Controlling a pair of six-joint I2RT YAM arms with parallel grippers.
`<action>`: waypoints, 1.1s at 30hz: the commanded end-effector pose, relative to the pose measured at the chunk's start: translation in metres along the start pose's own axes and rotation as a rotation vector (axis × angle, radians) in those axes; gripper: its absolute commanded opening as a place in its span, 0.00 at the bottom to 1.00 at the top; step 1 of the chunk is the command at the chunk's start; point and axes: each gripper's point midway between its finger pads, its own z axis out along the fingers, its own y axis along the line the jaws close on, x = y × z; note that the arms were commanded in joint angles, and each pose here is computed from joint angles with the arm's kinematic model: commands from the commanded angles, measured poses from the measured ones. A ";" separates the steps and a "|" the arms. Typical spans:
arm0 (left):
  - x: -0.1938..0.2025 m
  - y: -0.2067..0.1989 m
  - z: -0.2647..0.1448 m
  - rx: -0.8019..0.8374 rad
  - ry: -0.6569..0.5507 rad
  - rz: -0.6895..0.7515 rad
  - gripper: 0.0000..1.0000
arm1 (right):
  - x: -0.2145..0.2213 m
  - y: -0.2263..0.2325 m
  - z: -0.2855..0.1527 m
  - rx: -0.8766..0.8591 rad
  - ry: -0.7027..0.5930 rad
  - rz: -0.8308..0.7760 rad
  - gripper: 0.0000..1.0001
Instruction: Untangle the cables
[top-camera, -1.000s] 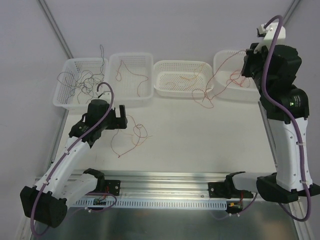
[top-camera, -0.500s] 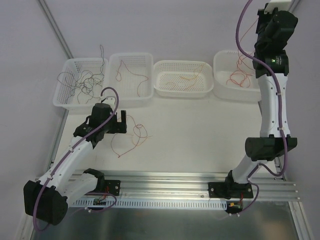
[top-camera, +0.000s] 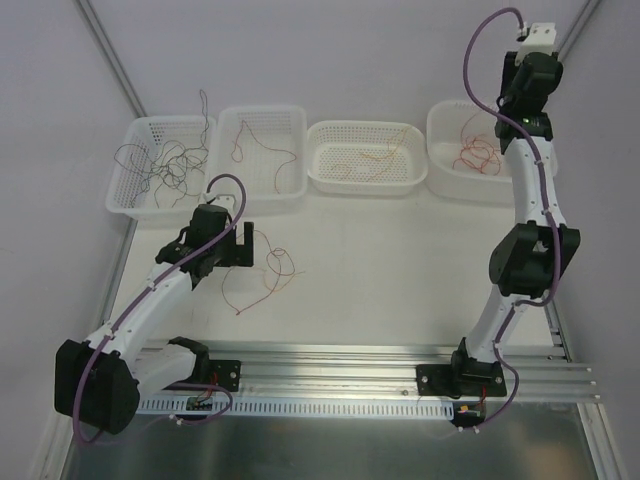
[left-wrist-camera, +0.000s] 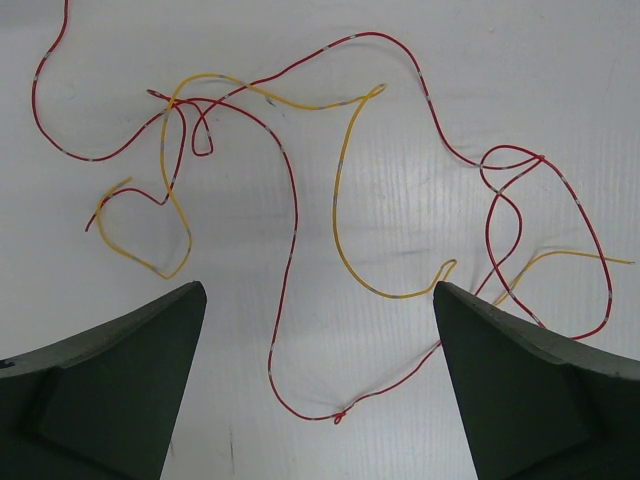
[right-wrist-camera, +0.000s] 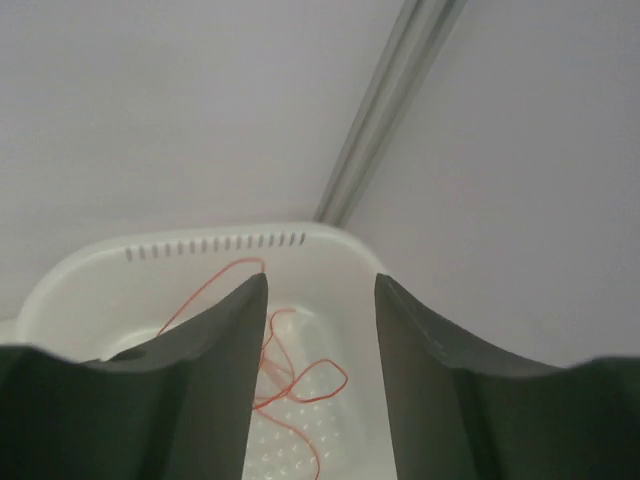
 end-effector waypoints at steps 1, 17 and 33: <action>-0.007 0.007 0.000 -0.032 -0.026 0.014 0.99 | 0.058 0.017 0.010 -0.014 0.130 -0.008 0.55; -0.007 -0.011 -0.004 0.064 -0.025 -0.016 0.99 | 0.071 0.104 -0.193 -0.491 0.446 0.187 0.97; 0.009 -0.018 0.007 0.016 0.054 -0.328 0.90 | 0.130 0.293 -0.444 -1.264 0.665 0.352 0.98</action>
